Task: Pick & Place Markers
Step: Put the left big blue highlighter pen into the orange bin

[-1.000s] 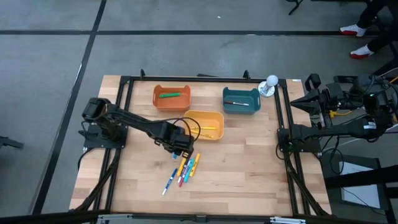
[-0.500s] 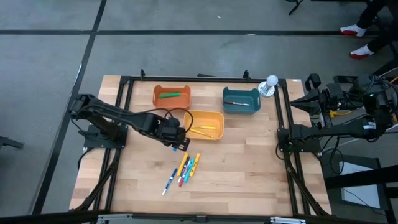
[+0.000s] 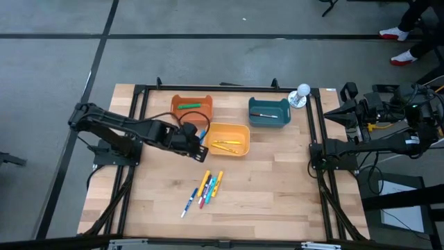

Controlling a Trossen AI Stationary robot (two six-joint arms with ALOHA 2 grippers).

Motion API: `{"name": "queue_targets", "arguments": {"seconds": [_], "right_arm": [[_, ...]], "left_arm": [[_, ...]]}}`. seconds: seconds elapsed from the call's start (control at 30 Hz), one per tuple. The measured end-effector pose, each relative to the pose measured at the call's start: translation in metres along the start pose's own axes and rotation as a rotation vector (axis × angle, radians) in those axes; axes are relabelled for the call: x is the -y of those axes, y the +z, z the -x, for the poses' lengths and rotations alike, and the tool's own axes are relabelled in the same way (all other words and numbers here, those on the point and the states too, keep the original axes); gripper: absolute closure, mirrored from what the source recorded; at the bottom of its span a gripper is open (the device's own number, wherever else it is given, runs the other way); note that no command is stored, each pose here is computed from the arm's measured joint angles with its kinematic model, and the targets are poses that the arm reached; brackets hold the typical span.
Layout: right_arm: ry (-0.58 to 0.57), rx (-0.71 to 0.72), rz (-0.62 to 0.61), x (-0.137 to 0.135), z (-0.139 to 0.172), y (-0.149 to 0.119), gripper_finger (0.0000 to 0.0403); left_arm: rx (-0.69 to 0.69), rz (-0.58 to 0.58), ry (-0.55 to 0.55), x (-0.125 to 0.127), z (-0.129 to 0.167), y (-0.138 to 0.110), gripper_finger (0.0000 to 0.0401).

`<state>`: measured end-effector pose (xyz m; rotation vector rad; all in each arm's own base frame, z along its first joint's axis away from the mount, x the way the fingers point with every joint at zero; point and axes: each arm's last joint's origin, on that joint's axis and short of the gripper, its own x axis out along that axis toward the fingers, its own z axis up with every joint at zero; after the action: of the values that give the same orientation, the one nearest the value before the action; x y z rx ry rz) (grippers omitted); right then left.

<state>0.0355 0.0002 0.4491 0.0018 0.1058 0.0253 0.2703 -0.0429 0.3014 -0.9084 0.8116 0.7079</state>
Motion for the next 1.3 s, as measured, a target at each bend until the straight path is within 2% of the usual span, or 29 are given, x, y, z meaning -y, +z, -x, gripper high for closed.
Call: {"name": "queue_targets", "arguments": {"seconds": [0.5,1.3], "right_arm": [[0.000,0.000,0.000,0.000,0.000,0.000,0.0379],[0.000,0.000,0.000,0.000,0.000,0.000,0.0379]], "left_arm": [[0.137,-0.188,-0.127,-0.007,0.025,0.031,0.0342],[0.147,-0.517,-0.113,-0.031,0.020,0.078,0.0342]]}}
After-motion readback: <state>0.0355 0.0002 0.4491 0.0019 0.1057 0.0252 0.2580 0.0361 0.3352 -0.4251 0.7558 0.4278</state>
